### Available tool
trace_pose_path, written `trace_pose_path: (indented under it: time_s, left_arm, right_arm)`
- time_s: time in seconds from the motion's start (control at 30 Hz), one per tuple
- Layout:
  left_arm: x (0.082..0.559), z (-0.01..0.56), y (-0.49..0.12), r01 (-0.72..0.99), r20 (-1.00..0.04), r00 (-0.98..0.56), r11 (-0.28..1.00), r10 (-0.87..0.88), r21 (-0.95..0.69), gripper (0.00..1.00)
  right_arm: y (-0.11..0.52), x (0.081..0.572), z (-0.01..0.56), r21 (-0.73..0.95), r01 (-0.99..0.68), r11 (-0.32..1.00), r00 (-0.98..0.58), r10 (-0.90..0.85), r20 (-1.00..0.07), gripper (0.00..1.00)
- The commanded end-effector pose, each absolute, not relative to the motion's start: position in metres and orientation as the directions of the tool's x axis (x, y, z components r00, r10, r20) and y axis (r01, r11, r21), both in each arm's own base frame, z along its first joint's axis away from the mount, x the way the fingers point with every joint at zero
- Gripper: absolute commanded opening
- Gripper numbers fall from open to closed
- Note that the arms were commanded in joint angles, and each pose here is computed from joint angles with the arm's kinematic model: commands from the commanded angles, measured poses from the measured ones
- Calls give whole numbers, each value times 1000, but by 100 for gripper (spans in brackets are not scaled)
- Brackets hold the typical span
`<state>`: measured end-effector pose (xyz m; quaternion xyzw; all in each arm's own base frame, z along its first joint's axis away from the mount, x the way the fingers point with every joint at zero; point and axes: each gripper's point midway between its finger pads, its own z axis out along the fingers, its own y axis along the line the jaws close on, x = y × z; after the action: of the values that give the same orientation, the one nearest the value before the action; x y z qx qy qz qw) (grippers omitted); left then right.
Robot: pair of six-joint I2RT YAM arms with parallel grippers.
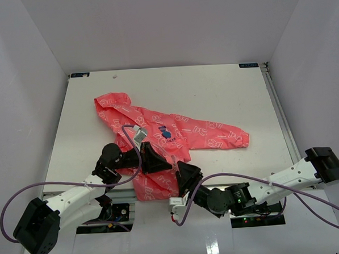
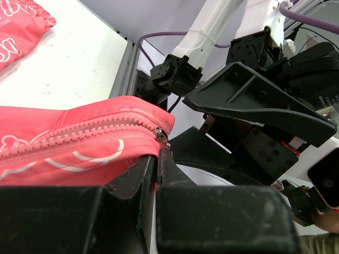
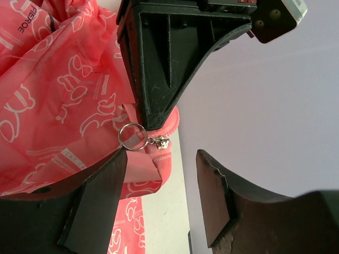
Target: Zip up the jacket
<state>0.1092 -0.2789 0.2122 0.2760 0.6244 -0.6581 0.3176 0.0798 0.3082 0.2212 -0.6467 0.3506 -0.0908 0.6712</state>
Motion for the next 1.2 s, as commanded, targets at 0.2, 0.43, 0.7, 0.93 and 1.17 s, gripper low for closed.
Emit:
trace_pose_path:
  time_s: [0.2,0.43,0.7,0.93,1.17]
  left_arm:
    - [104,220,-279,768,-765,-640,-45,-73,-639,0]
    - [104,218,-278,766,-763,-642,-44,-70,-641,0]
    - [103,218,-278,766,-763,-642,-47,-73,-641,0]
    - [103,217,-278,766,-763,-643,-48,-71,-641,0]
    - [107,210,-278,776,-774,-630,-17,-72,-630,0]
  right_arm:
    - [319,80,228,-947,-289,143,734,-602,-315,54]
    - [322,80,238,-953,-251,171,746,-594,-303,46]
    - [323,80,241,-950,-253,182,747,-587,-312,31]
    - [322,80,242,-948,-256,188,745,-587,-318,14]
    - [321,80,257,-915,-309,261,743,-534,-403,8]
